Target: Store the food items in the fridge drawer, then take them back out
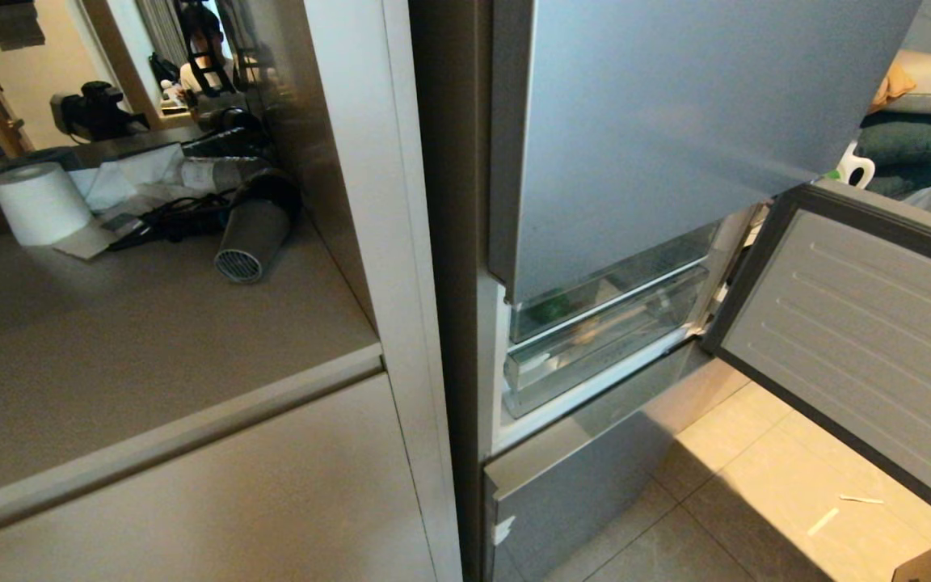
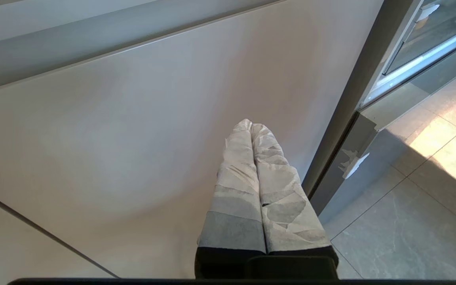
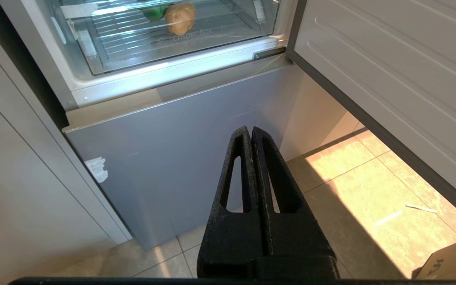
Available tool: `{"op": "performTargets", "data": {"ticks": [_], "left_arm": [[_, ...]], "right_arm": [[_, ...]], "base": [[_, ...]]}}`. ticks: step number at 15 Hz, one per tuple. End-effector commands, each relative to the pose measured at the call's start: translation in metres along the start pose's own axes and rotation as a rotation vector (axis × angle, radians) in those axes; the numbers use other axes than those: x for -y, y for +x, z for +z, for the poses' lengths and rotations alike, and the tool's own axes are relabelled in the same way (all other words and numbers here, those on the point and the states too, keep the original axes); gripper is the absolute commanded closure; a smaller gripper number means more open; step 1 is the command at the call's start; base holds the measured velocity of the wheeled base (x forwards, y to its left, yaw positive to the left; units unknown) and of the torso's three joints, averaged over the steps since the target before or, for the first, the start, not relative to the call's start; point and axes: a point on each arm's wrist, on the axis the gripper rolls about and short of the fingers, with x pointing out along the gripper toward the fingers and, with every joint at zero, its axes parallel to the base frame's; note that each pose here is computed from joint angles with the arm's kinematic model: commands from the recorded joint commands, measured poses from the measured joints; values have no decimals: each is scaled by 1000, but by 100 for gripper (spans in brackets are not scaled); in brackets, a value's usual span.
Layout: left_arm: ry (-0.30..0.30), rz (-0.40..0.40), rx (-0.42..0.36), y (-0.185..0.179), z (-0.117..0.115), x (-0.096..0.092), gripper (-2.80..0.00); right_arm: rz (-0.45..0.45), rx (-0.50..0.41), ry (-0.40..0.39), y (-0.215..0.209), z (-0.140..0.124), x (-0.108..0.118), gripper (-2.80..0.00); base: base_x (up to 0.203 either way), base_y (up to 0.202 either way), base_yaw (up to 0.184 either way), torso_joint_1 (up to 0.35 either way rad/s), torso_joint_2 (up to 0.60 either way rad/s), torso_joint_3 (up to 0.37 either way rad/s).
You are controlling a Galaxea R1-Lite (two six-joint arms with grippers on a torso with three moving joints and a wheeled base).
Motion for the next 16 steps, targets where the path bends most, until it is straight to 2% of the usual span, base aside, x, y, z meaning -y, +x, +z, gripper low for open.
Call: {"op": "performTargets", "data": {"ticks": [1,9,13,16], "left_arm": [[0,0,-1,0,0,0,0],[3,0,-1,0,0,0,0],[48,-7,-2,0,-1,0,0],[46,-7,-2,0,0,0,0]], "right_arm": [[2,-5,0,0,0,0,0],[0,-6,8,0,0,0,0],[-25,-7,36,0,0,1,0],[-26,-6,46,0,0,1,0]], "base": [[0,0,0,0,0,0],[0,0,0,0,0,0],[0,0,0,0,0,0],[0,0,0,0,0,0]]}}
